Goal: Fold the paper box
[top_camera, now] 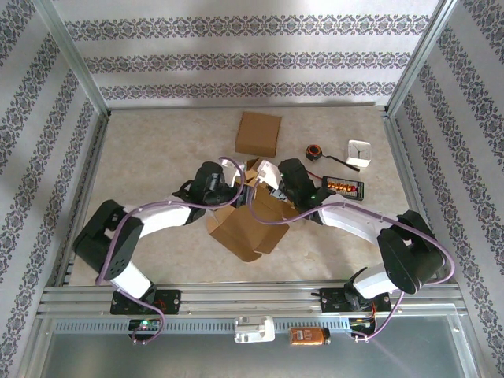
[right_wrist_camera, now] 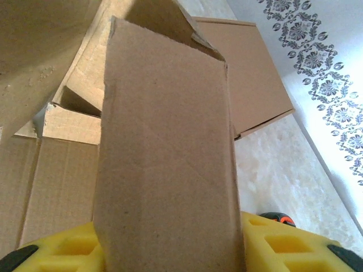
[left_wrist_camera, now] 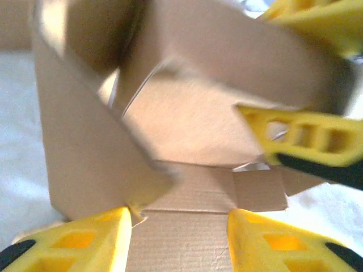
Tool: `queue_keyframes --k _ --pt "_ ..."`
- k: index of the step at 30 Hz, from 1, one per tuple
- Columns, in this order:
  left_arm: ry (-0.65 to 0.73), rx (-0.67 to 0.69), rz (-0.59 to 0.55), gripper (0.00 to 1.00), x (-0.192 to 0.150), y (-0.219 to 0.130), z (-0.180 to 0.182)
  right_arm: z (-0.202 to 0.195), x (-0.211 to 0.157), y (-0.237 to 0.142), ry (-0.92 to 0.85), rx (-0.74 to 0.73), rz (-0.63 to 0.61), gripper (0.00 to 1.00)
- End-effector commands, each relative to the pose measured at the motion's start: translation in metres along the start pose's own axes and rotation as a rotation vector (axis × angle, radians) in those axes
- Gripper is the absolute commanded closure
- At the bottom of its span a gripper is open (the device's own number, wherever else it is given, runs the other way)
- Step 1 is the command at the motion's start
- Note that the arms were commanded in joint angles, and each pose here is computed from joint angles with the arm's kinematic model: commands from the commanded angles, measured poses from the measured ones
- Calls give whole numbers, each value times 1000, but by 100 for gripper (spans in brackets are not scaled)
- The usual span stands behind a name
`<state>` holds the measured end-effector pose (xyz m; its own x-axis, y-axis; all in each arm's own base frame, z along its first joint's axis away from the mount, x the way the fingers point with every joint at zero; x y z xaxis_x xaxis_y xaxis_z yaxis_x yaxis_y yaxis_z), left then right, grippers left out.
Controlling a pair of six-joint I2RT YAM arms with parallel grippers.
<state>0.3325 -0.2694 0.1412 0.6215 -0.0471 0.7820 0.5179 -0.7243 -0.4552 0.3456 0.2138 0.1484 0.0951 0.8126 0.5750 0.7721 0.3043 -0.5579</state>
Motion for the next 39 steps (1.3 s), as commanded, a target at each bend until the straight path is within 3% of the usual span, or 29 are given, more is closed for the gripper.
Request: queue_keyframes --k 1,6,10,14,18,22,27,33,39 --pt "228 -79 -90 52 22 -26 -21 6 1 -1 -54 5 -5 53" --pt "353 3 -181 49 44 -66 -19 6 2 1 -58 7 -4 53" --pt "394 92 -105 49 50 -75 13 6 4 1 -64 13 -10 53" --pt "389 -3 -80 49 52 -72 35 9 4 0 -67 31 -12 52" --pt "473 -151 -14 48 40 -55 38 13 5 1 -66 61 -14 52" --pt "448 -276 70 46 35 -36 37 11 9 0 -60 64 -22 52" --pt "418 -314 99 45 35 -14 47 11 11 -1 -53 78 -27 52" --pt "411 -440 129 44 26 -2 32 10 15 -3 -41 84 -34 50" --pt "386 -389 197 45 17 18 40 9 18 -3 -32 84 -42 50"
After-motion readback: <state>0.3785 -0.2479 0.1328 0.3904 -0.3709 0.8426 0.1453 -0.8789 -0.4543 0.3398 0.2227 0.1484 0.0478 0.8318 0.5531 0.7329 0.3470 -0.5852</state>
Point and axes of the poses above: each hand's point on the last joint's axis, 136 mm out from that joint toward the fingers, its own y axis out along the fingers, its own z axis along the line the jaws close on, x = y × z, the point moved 2 cm from there along -y, back along the fingers, and after that the axes turned 3 degrees about -y, right-handed, at the moved point
